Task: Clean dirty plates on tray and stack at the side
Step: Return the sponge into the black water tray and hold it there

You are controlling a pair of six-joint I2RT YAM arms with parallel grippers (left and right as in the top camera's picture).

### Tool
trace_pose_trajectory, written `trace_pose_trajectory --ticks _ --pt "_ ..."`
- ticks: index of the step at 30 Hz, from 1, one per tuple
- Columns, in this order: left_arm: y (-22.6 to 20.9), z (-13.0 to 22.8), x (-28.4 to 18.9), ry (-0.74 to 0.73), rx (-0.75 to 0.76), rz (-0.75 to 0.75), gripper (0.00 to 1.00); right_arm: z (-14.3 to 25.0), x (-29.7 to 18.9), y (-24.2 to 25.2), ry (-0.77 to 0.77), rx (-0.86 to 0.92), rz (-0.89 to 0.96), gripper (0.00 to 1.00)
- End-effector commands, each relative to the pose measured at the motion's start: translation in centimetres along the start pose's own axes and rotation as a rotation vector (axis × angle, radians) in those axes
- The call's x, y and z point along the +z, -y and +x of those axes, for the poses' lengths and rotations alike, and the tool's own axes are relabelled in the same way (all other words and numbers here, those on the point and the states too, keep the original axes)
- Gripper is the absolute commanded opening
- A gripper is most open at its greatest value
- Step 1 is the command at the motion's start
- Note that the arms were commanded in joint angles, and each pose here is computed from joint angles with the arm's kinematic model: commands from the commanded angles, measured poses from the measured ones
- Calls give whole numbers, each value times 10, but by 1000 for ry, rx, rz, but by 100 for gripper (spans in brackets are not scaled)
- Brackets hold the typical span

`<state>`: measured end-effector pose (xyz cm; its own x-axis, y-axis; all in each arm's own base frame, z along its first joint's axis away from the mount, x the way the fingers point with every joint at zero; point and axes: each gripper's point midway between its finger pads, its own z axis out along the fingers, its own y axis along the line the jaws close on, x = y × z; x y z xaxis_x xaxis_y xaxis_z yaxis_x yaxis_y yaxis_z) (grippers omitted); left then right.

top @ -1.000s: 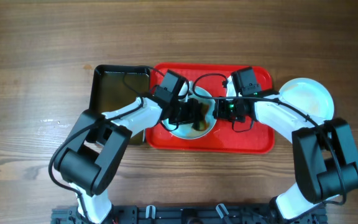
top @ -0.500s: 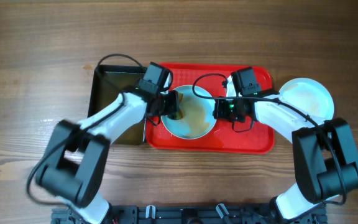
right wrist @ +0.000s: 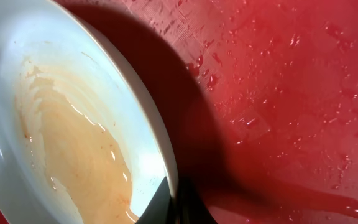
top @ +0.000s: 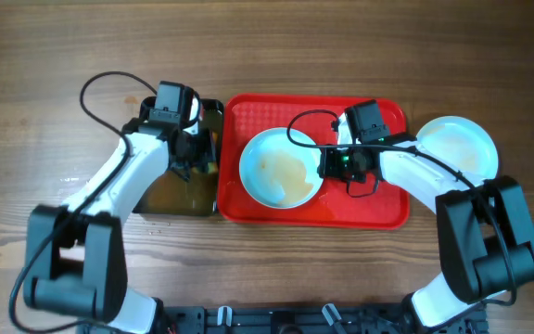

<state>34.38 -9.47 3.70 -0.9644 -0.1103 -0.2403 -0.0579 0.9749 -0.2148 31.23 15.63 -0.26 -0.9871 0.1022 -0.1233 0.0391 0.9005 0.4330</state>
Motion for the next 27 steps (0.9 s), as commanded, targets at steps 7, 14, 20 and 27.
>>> trace_pose_trajectory --ticks 7,14,20,27 --pt "-27 2 33 -29 18 -124 52 24 14 25 -72 9 89 4" --pt "-18 -5 40 -6 21 -80 53 24 14 25 -73 9 89 4" --pt "-15 -26 40 69 26 -72 4 26 14 26 -82 12 93 4" --pt "-12 -48 22 102 76 -91 51 27 14 26 -86 13 95 4"
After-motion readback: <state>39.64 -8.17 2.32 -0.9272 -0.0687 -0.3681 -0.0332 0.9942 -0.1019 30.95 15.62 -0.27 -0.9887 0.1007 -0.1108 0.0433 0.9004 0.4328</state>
